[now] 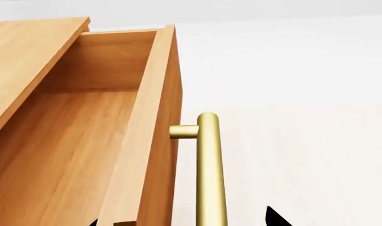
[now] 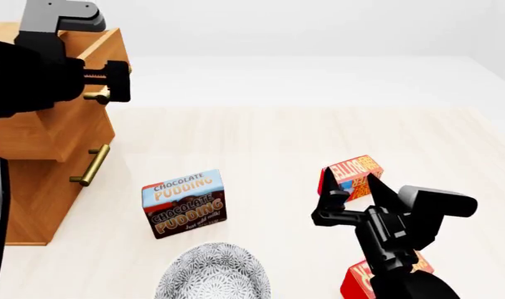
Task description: Put the butter at the front in the top drawer of the cabinet and close it.
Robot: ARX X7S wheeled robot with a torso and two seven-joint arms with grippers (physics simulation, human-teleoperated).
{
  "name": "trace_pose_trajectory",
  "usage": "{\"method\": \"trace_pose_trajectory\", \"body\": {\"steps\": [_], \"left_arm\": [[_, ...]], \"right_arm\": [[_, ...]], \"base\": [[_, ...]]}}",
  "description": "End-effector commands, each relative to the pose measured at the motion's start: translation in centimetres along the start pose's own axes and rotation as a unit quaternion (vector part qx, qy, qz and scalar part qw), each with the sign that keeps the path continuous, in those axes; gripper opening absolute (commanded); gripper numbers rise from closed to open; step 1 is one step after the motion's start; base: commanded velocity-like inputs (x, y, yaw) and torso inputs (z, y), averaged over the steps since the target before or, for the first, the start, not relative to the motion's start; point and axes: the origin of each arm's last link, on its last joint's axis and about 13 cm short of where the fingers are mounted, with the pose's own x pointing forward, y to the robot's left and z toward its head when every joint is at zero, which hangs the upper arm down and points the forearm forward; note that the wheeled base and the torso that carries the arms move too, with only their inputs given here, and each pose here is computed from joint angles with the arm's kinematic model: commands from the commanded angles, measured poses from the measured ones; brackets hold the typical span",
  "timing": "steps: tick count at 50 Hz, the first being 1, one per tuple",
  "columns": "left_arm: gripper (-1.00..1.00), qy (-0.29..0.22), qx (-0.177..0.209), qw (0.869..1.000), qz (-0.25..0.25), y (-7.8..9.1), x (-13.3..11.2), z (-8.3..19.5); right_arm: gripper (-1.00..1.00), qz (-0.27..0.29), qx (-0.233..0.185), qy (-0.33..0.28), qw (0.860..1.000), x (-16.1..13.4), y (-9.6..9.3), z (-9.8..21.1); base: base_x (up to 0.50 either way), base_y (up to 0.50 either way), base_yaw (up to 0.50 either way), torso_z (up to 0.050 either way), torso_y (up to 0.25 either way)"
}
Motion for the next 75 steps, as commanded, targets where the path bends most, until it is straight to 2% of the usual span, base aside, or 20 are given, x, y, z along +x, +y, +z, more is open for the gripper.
{"method": "trace_pose_trajectory", "body": {"steps": [1,27,38,51,75], "left_arm": [[1.0,-0.004,-0.002,1.0,-0.025,-0.8,0.1,0.1],[1.0,-0.009,0.011,0.999,-0.045,-1.9,0.4,0.7],[1.0,-0.012,0.01,0.998,-0.067,-3.0,0.9,0.9],[1.0,-0.009,-0.004,0.995,-0.097,-4.1,2.4,-0.1],[1.0,-0.003,0.015,0.992,-0.125,-6.0,3.1,0.1]], "right_arm": [[1.0,-0.001,0.0,0.0,1.0,-0.1,0.0,0.0],[1.0,-0.005,0.002,0.001,1.0,-0.2,-0.2,0.0],[1.0,-0.007,0.005,0.001,1.0,-0.2,-0.4,0.0],[1.0,-0.011,0.004,0.0,1.0,-0.2,-0.5,0.0],[1.0,-0.017,0.012,0.0,1.0,-0.2,-0.9,-0.2]], "base": [[0.0,0.0,0.0,0.0,0.0],[0.0,0.0,0.0,0.0,0.0],[0.0,0.0,0.0,0.0,0.0],[0.0,0.0,0.0,0.0,0.0],[0.0,0.0,0.0,0.0,0.0]]}}
